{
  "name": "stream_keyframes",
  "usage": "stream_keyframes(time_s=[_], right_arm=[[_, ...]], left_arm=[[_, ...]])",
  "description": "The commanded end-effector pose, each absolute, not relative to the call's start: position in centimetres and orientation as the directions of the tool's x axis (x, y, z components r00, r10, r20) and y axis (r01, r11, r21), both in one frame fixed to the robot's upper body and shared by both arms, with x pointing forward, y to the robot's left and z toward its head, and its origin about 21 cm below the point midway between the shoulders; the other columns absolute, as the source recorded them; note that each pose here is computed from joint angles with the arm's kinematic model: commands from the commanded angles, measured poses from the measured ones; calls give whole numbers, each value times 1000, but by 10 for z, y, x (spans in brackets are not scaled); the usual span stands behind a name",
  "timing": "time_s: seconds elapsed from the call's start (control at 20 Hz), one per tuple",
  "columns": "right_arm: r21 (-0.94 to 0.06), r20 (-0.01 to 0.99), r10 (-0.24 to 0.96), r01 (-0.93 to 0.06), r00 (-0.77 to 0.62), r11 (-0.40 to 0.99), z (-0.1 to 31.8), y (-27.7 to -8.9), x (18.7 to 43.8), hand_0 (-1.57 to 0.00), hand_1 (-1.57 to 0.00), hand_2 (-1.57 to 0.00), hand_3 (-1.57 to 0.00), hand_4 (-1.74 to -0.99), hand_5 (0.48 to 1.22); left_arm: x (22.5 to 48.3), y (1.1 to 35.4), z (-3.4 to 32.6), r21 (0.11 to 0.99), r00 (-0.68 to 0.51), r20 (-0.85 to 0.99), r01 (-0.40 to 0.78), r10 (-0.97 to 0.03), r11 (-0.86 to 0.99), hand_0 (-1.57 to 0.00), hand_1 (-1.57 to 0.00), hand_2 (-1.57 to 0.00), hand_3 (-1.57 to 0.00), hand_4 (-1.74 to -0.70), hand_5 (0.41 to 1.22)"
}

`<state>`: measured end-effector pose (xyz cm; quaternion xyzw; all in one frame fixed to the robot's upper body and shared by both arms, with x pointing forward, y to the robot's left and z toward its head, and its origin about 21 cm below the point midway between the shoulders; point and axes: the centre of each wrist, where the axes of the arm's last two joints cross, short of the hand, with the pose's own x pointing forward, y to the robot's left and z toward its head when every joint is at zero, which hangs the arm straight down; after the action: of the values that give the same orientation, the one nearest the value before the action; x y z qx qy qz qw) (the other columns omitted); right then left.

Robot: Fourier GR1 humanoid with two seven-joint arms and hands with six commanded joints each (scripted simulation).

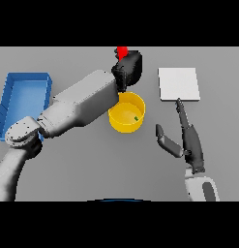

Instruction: Pick up the red beaker and tilt it to pour out 1 green nut into yellow bowl. Pick up the yellow bowl and place it on the metallic measuring scale.

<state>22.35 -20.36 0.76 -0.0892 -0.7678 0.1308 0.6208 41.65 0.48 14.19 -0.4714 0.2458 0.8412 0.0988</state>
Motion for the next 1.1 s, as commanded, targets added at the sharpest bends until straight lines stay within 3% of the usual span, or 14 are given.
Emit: stream_keyframes(time_s=[0.0,0.05,0.15,0.25,0.45,0.6,0.7,0.85,1.05], right_arm=[[-313,929,300,-28,-218,949,8,-204,225,1,1,1,1,-1035,685],[-331,924,320,-19,-212,943,8,-206,225,1,1,1,1,-1030,683],[-339,920,327,-22,-214,940,7,-204,226,1,1,1,1,-1023,682],[-334,922,322,-23,-213,942,9,-205,226,1,1,1,1,-1028,680],[-323,927,311,-27,-210,946,7,-205,228,1,1,1,1,-996,681],[-323,925,310,-25,-219,946,8,-202,228,1,1,1,1,-999,665],[-296,936,283,-32,-210,955,7,-201,228,1,1,1,1,-1006,669],[-272,943,257,-44,-213,961,7,-197,230,1,1,1,1,-996,664],[-293,935,278,-39,-219,955,9,-203,230,1,1,1,1,-1044,654]], left_arm=[[423,6,156,331,-520,-849,-391,-91,-859,-1571,-1571,-1571,-1571,-1726,1221],[427,8,169,321,-499,-861,-388,-96,-864,-1571,-1571,-1571,-1571,-1725,1221],[436,14,192,390,-489,-852,-358,-185,-848,-1571,-1571,-1571,-1571,-1728,1221],[447,26,219,455,-458,-841,-310,-288,-835,-1571,-1571,-1571,-1023,-1733,1221],[470,67,268,697,-404,-692,-158,-598,-700,-1571,-1571,-1571,-1346,-1731,1221],[483,115,292,870,-295,-485,-65,-823,-490,-1571,-1571,-1571,-1431,-1736,1221],[488,152,299,943,-198,-330,-21,-923,-333,-1571,-1571,-1571,-1448,-1738,1221],[491,215,287,996,-55,-83,-23,-995,-82,-1571,-1571,-1571,-1447,-1739,1221],[485,285,256,983,168,181,-56,-969,174,-1571,-1571,-1571,-1425,-1740,1221]])
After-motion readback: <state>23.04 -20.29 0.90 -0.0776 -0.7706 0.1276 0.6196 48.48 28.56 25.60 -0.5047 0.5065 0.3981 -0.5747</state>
